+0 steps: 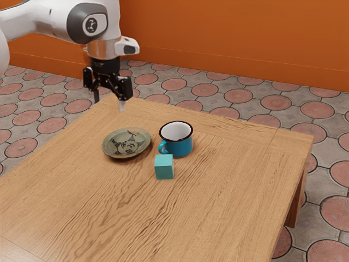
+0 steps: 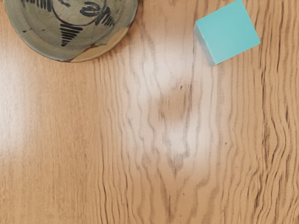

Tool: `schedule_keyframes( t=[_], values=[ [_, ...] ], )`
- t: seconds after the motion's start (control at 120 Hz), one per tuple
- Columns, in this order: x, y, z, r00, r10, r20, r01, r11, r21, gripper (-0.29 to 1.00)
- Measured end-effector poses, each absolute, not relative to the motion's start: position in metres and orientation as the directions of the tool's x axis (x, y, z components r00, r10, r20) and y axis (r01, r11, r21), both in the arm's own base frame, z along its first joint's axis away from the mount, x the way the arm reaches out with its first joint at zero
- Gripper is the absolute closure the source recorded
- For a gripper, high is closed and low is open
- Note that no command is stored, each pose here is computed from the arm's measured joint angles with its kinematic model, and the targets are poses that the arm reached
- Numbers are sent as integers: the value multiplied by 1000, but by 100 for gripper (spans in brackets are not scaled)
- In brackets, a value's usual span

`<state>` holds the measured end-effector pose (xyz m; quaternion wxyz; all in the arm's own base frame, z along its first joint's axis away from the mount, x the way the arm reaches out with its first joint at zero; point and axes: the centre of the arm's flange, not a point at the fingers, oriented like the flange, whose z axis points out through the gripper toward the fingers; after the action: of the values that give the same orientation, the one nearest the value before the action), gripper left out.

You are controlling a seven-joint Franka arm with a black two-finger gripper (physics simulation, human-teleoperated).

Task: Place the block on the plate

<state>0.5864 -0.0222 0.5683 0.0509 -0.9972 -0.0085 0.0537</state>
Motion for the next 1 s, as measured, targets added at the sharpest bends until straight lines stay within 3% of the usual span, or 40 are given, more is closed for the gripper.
schedule_keyframes(
  t=[0.192, 0.558, 1.0],
  values=[
    [592, -25, 562, 996, -25, -80, -33, -994, -99, 0],
    [653, -2, 403, 994, 28, -107, 22, -998, -55, 0],
    [699, -27, 350, 972, 235, 21, 235, -972, -12, 0]
  ],
)
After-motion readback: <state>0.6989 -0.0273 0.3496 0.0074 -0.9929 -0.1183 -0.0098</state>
